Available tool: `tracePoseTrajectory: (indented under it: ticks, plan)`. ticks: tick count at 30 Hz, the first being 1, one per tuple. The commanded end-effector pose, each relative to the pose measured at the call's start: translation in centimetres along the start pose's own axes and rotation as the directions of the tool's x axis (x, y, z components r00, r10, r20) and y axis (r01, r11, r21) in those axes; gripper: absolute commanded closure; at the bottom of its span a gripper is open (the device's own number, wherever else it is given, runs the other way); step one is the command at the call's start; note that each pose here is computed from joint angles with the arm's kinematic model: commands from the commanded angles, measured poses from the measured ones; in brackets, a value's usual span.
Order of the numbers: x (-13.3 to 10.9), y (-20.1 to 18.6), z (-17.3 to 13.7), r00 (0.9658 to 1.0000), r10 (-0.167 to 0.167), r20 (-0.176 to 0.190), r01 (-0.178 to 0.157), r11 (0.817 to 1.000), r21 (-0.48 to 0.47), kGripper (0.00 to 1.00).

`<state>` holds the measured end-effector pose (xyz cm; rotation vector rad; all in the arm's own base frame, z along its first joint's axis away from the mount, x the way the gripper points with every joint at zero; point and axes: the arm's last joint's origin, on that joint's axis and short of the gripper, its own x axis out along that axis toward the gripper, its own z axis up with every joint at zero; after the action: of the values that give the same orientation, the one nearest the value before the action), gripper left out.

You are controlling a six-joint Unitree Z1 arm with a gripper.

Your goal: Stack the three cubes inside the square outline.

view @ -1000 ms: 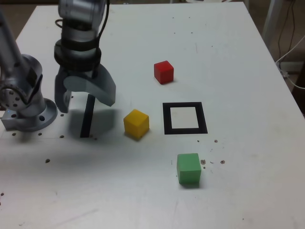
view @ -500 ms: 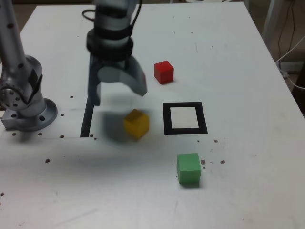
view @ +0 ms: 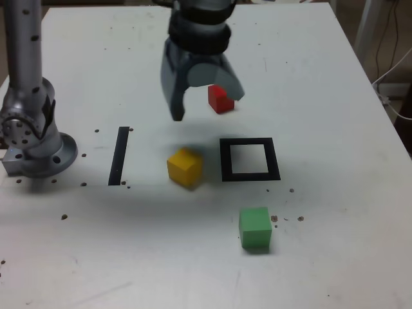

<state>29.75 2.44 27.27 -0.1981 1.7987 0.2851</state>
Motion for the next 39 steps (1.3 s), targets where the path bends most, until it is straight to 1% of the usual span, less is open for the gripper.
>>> tracePoseTrajectory:
  ticks: [1,6,12,20,25,30,33,35,37,39]
  plan:
    - [0.2,0.4,0.8,0.9999,0.000,-0.011,0.000,1.000,-0.020,0.00]
    - [0.6,1.9,2.3,0.9995,-0.010,-0.029,0.008,0.998,-0.061,0.00]
    - [1.0,4.2,3.3,0.9990,-0.023,-0.039,0.019,0.994,-0.105,0.00]
    - [2.1,6.4,4.9,0.9971,-0.042,-0.063,0.034,0.992,-0.125,0.01]
    - [3.0,7.7,6.6,0.9951,-0.060,-0.079,0.050,0.991,-0.125,0.01]
    - [4.2,9.2,8.4,0.9910,-0.087,-0.101,0.074,0.990,-0.121,0.03]
    - [4.5,10.0,9.0,0.9898,-0.094,-0.107,0.081,0.989,-0.125,0.07]
    - [4.6,10.4,9.2,0.9892,-0.098,-0.109,0.084,0.988,-0.129,0.11]
    - [4.7,10.7,9.5,0.9883,-0.103,-0.112,0.088,0.987,-0.131,0.19]
    - [4.8,10.9,9.7,0.9873,-0.108,-0.116,0.092,0.987,-0.132,0.29]
